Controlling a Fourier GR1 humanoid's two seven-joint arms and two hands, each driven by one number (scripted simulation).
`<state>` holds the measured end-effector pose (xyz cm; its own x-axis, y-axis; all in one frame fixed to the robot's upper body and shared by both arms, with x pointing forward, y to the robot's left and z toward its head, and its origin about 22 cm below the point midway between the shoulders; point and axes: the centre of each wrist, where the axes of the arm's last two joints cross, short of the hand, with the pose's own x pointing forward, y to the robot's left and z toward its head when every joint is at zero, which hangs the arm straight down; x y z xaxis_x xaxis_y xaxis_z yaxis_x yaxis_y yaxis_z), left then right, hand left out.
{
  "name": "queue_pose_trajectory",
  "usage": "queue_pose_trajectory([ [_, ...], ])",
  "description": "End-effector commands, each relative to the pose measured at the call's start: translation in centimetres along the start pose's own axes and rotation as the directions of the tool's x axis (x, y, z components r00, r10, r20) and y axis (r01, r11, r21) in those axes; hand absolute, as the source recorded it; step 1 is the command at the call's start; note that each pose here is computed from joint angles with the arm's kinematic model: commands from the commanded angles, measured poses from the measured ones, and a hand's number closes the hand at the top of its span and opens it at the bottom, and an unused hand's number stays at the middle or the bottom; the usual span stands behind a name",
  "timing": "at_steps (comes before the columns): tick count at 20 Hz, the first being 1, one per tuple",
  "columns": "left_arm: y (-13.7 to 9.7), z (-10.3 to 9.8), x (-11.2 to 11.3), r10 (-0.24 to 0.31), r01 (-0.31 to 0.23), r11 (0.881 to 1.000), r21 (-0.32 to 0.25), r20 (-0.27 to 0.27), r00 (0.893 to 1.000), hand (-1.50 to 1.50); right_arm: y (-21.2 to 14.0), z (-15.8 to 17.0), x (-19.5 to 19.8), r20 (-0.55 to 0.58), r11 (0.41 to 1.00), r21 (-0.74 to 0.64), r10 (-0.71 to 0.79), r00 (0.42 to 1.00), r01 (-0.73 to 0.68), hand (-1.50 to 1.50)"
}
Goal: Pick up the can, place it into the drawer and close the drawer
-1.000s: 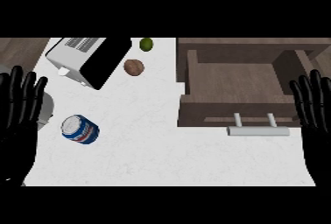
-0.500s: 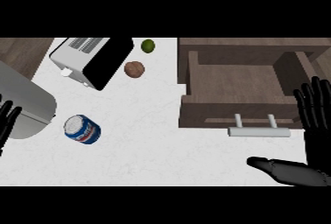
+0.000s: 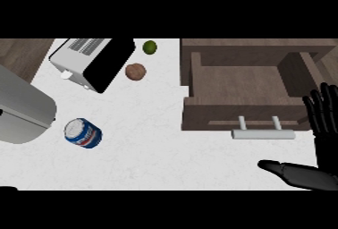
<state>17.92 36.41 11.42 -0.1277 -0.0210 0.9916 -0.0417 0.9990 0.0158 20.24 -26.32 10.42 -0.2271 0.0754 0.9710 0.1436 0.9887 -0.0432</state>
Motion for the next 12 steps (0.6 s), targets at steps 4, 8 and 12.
queue_pose_trajectory([
  [4, -1.1, 0.8, 1.0, -0.003, 0.002, 1.0, -0.012, -0.052, 0.999, -1.5, -0.5, 0.8, -0.9, 0.01, 1.0, -0.004, 0.004, 1.0, -0.004, -1.5],
  [8, -3.5, -2.5, -2.3, -0.019, 0.016, 0.999, -0.037, -0.083, 0.996, -1.5, -1.0, 1.3, 0.0, 0.021, 1.0, -0.01, 0.003, 1.0, -0.003, -1.5],
  [12, -4.2, -0.9, -4.7, -0.025, 0.024, 1.0, -0.01, -0.114, 0.993, -1.5, -1.6, 1.3, 0.4, 0.017, 1.0, -0.018, 0.01, 1.0, -0.01, -1.5],
])
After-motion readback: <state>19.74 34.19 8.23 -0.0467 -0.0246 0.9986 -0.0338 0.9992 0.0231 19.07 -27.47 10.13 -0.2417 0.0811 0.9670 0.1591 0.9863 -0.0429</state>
